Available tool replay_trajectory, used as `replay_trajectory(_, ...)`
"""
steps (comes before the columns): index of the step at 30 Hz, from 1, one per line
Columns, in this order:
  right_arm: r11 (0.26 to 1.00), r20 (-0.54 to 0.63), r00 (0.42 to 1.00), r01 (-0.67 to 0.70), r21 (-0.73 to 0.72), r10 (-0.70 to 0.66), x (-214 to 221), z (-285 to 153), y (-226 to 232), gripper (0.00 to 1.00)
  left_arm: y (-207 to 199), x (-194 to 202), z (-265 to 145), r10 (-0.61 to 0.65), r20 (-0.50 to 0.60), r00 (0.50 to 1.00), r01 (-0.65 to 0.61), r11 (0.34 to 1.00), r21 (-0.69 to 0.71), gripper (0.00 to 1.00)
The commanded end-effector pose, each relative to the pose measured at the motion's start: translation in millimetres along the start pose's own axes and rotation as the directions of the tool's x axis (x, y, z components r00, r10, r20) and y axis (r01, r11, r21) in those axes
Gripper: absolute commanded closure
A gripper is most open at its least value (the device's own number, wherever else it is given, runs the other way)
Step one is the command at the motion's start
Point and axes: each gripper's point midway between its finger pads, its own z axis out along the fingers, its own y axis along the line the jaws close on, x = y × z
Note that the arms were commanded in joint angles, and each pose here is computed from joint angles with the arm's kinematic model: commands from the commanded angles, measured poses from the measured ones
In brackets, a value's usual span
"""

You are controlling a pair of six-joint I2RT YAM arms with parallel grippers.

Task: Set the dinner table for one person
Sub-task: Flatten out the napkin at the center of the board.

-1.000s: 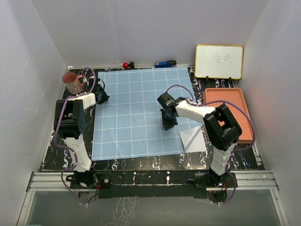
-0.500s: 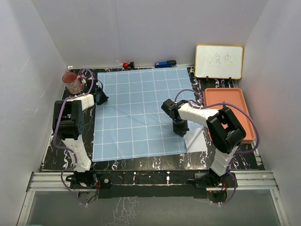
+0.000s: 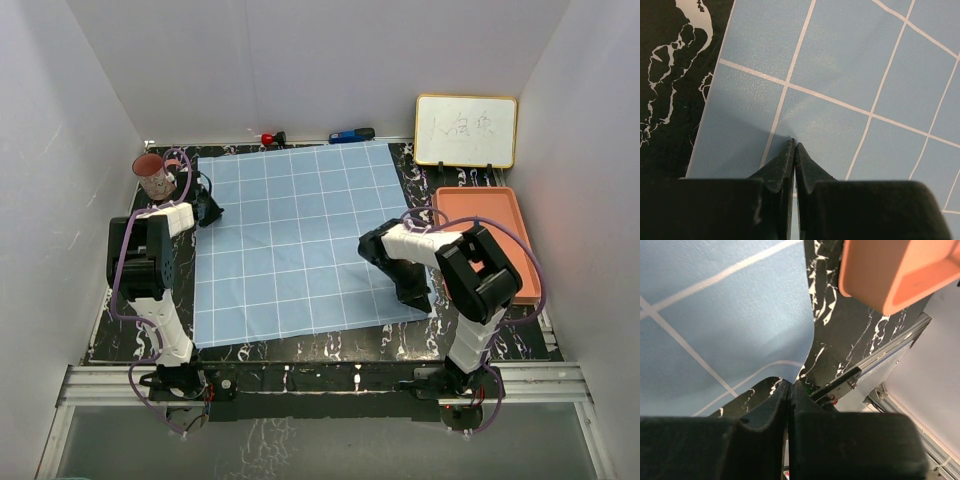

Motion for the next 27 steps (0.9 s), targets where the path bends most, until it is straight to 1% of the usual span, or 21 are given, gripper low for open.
replay_trajectory(1, 0.998, 0.053, 0.996, -0.070, -0.002, 0.070, -5, -20, -15, 1.00, 48, 32, -7, 0.015, -0.108, 0.994, -0.033, 0.986, -0.161, 1.00)
replay_trajectory(4, 0.993, 0.096, 0.989, -0.106, -0.043, 0.110, -15, -32, -15, 0.99, 47, 31, -6, 0.018, -0.109, 0.994, -0.035, 0.987, -0.156, 1.00)
replay_trajectory(9, 0.984, 0.158, 0.978, -0.111, -0.139, 0.133, -39, -54, -2, 0.95, 44, 28, -5, 0.028, -0.107, 0.994, -0.044, 0.988, -0.147, 1.00)
replay_trajectory(15, 0.946, 0.273, 0.944, -0.097, -0.310, 0.187, -72, -108, 12, 0.95, 42, 26, -4, 0.030, -0.102, 0.994, -0.044, 0.990, -0.137, 1.00)
replay_trajectory(16, 0.938, 0.299, 0.933, -0.095, -0.334, 0.201, -80, -115, 14, 0.95, 40, 26, -4, 0.029, -0.104, 0.994, -0.043, 0.991, -0.130, 1.00)
replay_trajectory(18, 0.930, 0.341, 0.916, -0.084, -0.357, 0.213, -92, -118, 20, 1.00, 38, 26, -4, 0.026, -0.107, 0.994, -0.039, 0.992, -0.120, 1.00)
replay_trajectory(20, 0.922, 0.376, 0.904, -0.045, -0.385, 0.201, -104, -116, 34, 1.00, 37, 25, -5, 0.026, -0.106, 0.994, -0.038, 0.993, -0.114, 1.00)
replay_trajectory(22, 0.891, 0.421, 0.881, -0.003, -0.455, 0.217, -119, -118, 55, 1.00, 37, 23, -7, 0.026, -0.100, 0.995, -0.038, 0.992, -0.118, 1.00)
replay_trajectory(24, 0.851, 0.468, 0.845, 0.028, -0.524, 0.260, -136, -128, 72, 1.00, 38, 21, -9, 0.029, -0.096, 0.995, -0.041, 0.991, -0.125, 1.00)
replay_trajectory(27, 0.824, 0.537, 0.780, 0.049, -0.564, 0.322, -161, -147, 78, 1.00, 37, 17, -13, 0.030, -0.089, 0.996, -0.042, 0.990, -0.132, 1.00)
